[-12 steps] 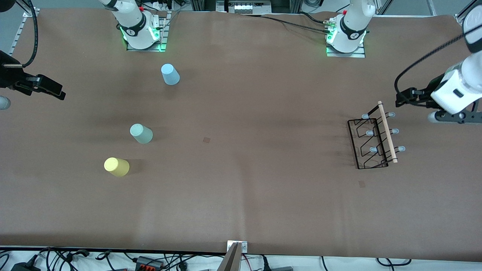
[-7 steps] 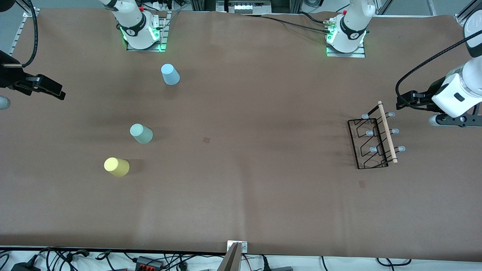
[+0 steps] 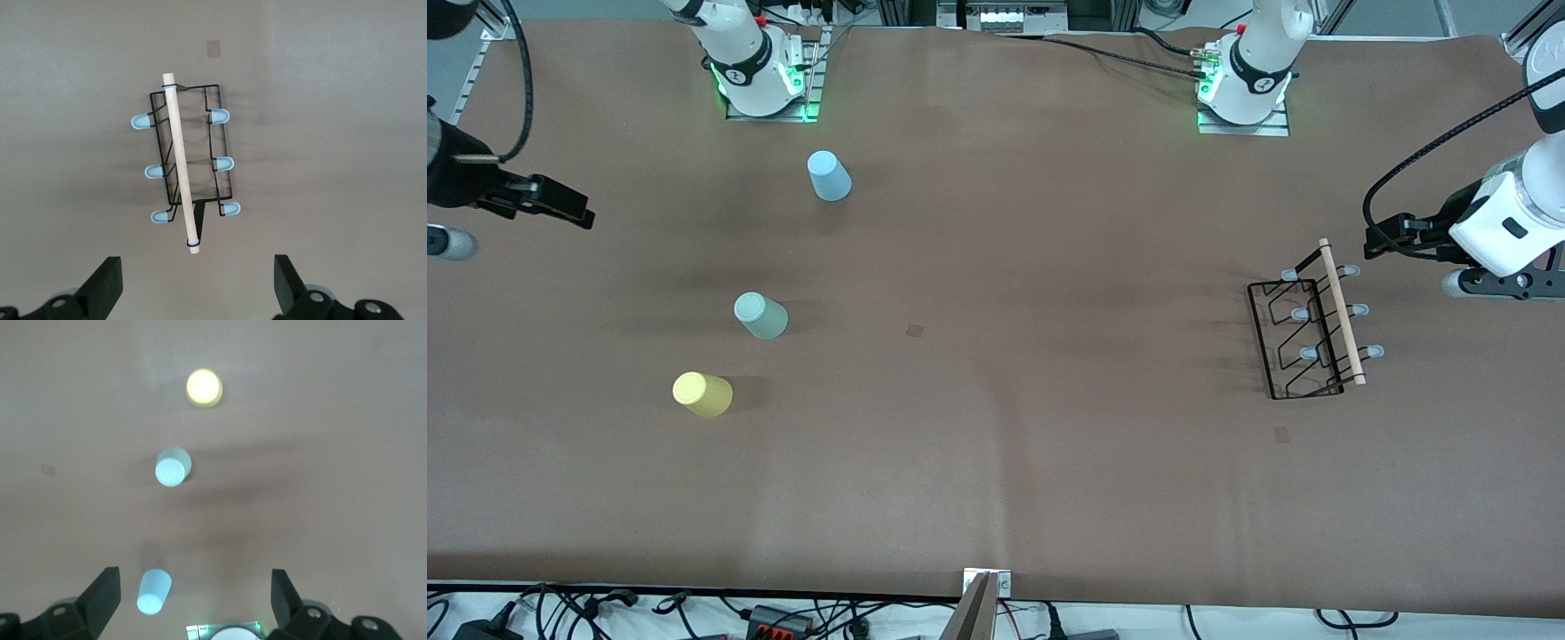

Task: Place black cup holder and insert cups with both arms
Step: 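Lower the right gripper to the teal cup while the left gripper reaches the rack, then grasp the rack handle with the left gripper while the right gripper grips the teal cup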

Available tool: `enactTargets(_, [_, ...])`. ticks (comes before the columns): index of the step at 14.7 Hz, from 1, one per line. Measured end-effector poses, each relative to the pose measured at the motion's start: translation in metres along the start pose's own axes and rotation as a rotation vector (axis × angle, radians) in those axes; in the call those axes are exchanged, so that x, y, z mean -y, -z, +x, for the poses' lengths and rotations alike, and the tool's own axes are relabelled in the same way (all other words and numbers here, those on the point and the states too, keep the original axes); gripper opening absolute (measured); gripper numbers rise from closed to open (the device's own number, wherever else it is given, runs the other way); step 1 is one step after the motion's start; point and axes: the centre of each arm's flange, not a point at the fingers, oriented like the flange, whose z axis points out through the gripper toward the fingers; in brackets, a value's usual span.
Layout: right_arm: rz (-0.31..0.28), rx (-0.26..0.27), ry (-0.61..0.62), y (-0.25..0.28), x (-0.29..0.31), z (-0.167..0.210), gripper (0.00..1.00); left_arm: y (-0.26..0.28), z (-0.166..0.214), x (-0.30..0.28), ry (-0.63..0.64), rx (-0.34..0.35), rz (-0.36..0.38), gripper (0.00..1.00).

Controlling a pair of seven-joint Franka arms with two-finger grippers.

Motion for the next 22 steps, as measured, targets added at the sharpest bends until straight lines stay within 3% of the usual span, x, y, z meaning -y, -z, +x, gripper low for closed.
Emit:
enactTargets(3, [-0.004,0.028,0.012,-0.029,0.008,0.006,1.00,-0.027,0.011,0.017,0.028,0.052,-0.005,1.00])
enactTargets(7, [0.005,-0.036,0.023,-0.081,0.015,0.014,1.00,-0.092,0.047,0.036,0.054,0.047,-0.005,1.00])
enactTargets(11, [0.016,-0.115,0.043,-0.165,0.025,0.009,1.00,-0.149,0.053,0.042,0.063,0.016,-0.004,1.00])
enactTargets(15, [0.017,-0.131,0.065,-0.222,0.036,-0.002,1.00,-0.181,0.047,0.041,0.062,0.003,-0.003,0.98])
enactTargets(20, [0.023,-0.180,0.113,-0.253,0.058,0.008,1.00,-0.205,0.039,0.040,0.062,0.017,-0.004,0.72])
enactTargets(22, [0.022,-0.182,0.126,-0.273,0.065,0.015,1.00,-0.209,0.038,0.039,0.061,0.022,-0.005,0.47])
